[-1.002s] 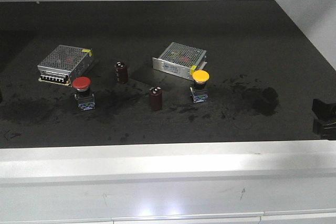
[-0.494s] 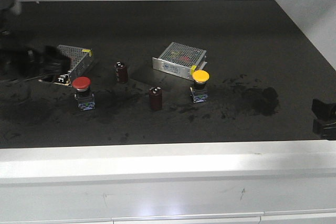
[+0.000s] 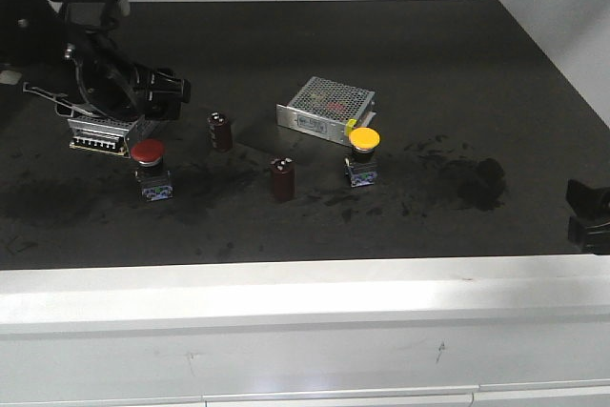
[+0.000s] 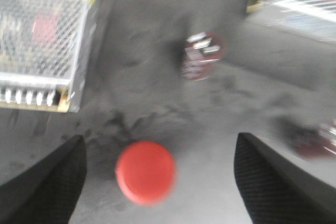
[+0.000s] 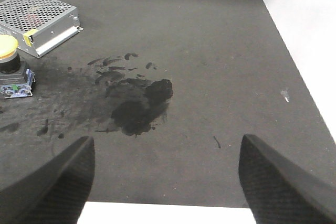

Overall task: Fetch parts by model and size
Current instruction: 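Lower the left gripper onto the red-capped push button and grasp it, then lift the red-capped push button with the left gripper and withdraw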

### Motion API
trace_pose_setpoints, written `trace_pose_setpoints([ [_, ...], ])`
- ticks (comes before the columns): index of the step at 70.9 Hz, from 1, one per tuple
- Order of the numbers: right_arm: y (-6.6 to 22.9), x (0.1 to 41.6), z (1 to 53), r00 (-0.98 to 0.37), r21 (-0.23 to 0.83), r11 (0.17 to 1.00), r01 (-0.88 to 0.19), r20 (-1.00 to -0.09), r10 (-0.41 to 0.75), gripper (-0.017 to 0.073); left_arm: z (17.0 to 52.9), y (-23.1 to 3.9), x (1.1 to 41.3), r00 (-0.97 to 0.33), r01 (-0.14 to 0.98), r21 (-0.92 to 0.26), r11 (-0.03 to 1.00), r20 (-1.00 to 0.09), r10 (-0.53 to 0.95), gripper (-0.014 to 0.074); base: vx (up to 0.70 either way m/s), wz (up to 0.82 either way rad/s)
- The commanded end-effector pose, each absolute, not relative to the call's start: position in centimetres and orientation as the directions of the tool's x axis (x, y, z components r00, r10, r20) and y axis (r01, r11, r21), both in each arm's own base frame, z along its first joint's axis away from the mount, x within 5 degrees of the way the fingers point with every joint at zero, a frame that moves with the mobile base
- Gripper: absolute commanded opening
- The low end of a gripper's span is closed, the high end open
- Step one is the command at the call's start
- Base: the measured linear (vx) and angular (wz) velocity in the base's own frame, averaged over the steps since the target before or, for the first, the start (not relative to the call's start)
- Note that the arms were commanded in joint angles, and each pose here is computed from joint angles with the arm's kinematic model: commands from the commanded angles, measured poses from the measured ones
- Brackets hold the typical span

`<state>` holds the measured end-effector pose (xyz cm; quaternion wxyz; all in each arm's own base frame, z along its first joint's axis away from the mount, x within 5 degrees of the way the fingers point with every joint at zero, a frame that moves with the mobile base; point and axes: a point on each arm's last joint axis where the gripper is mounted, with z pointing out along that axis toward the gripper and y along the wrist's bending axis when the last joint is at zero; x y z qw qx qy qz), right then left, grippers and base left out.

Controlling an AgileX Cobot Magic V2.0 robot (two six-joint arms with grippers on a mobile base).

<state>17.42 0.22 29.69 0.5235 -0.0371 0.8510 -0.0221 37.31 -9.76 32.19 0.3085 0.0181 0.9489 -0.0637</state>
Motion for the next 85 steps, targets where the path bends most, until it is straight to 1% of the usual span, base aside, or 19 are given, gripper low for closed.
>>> trace_pose_setpoints([
  [1, 0.2, 17.8, 31.5, -0.352, -0.089, 0.995, -0.034, -0.931, -0.095, 0.0546, 34.3, -9.9, 37.5, -0.776, 0.057, -0.125, 0.99, -0.63, -0.035, 0.0541, 0.0, 0.0],
  [27, 0.2, 17.8, 31.5, -0.352, -0.089, 0.995, -0.034, -0.931, -0.095, 0.0546, 31.9, -10.3, 38.7, -0.826, 0.04, -0.113, 0.993, -0.562, -0.031, 0.0541, 0.0, 0.0],
  [39, 0.2, 17.8, 31.5, -0.352, -0.089, 0.995, -0.034, -0.931, -0.095, 0.0546, 30.5, -10.3, 38.9, -0.862, 0.029, -0.098, 0.995, -0.506, -0.024, 0.0536, 0.0, 0.0],
  [47, 0.2, 17.8, 31.5, -0.352, -0.089, 0.995, -0.034, -0.931, -0.095, 0.0546, 29.9, -10.3, 39.1, -0.874, 0.026, -0.093, 0.995, -0.485, -0.022, 0.052, 0.0, 0.0],
  [51, 0.2, 17.8, 31.5, -0.352, -0.089, 0.995, -0.034, -0.931, -0.095, 0.0546, 29.7, -10.3, 39.1, -0.877, 0.017, -0.096, 0.995, -0.479, -0.031, 0.0498, 0.0, 0.0],
  [54, 0.2, 17.8, 31.5, -0.352, -0.089, 0.995, -0.034, -0.931, -0.095, 0.0546, 29.7, -10.4, 39.1, -0.878, 0.006, -0.102, 0.995, -0.476, -0.044, 0.0478, 0.0, 0.0],
  [59, 0.2, 17.8, 31.5, -0.352, -0.089, 0.995, -0.034, -0.931, -0.095, 0.0546, 29.7, -10.4, 39.1, -0.877, 0.004, -0.103, 0.995, -0.478, -0.046, 0.0415, 0.0, 0.0],
  [63, 0.2, 17.8, 31.5, -0.352, -0.089, 0.995, -0.034, -0.931, -0.095, 0.0546, 29.7, -10.4, 39.1, -0.877, 0.004, -0.103, 0.995, -0.478, -0.046, 0.0344, 0.0, 0.0],
  [66, 0.2, 17.8, 31.5, -0.352, -0.089, 0.995, -0.034, -0.931, -0.095, 0.0546, 29.7, -10.4, 39.1, -0.878, 0.005, -0.103, 0.995, -0.477, -0.045, 0.0271, 0.0, 0.0],
  [68, 0.2, 17.8, 31.5, -0.352, -0.089, 0.995, -0.034, -0.931, -0.095, 0.0546, 29.7, -10.4, 39.1, -0.878, 0.006, -0.102, 0.995, -0.477, -0.044, 0.0237, 0.0, 0.0],
  [71, 0.2, 17.8, 31.5, -0.352, -0.089, 0.995, -0.034, -0.931, -0.095, 0.0546, 29.9, -10.3, 39.1, -0.876, 0.008, -0.103, 0.995, -0.481, -0.043, 0.0155, 0.0, 0.0],
  [79, 0.2, 17.8, 31.5, -0.352, -0.089, 0.995, -0.034, -0.931, -0.095, 0.0546, 31.1, -10.3, 38.5, -0.862, 0.015, -0.109, 0.994, -0.506, -0.043, 0.0001, 0.0, 0.0],
  [80, 0.2, 17.8, 31.5, -0.352, -0.089, 0.995, -0.034, -0.931, -0.095, 0.0546, 31.3, -10.3, 38.3, -0.859, 0.02, -0.108, 0.994, -0.511, -0.039, -0.0009, 0.0, 0.0],
  [85, 0.2, 17.8, 31.5, -0.352, -0.089, 0.995, -0.034, -0.931, -0.095, 0.0546, 32.6, -10.4, 37.6, -0.84, 0.032, -0.116, 0.993, -0.541, -0.036, -0.0008, 0.0, 0.0],
])
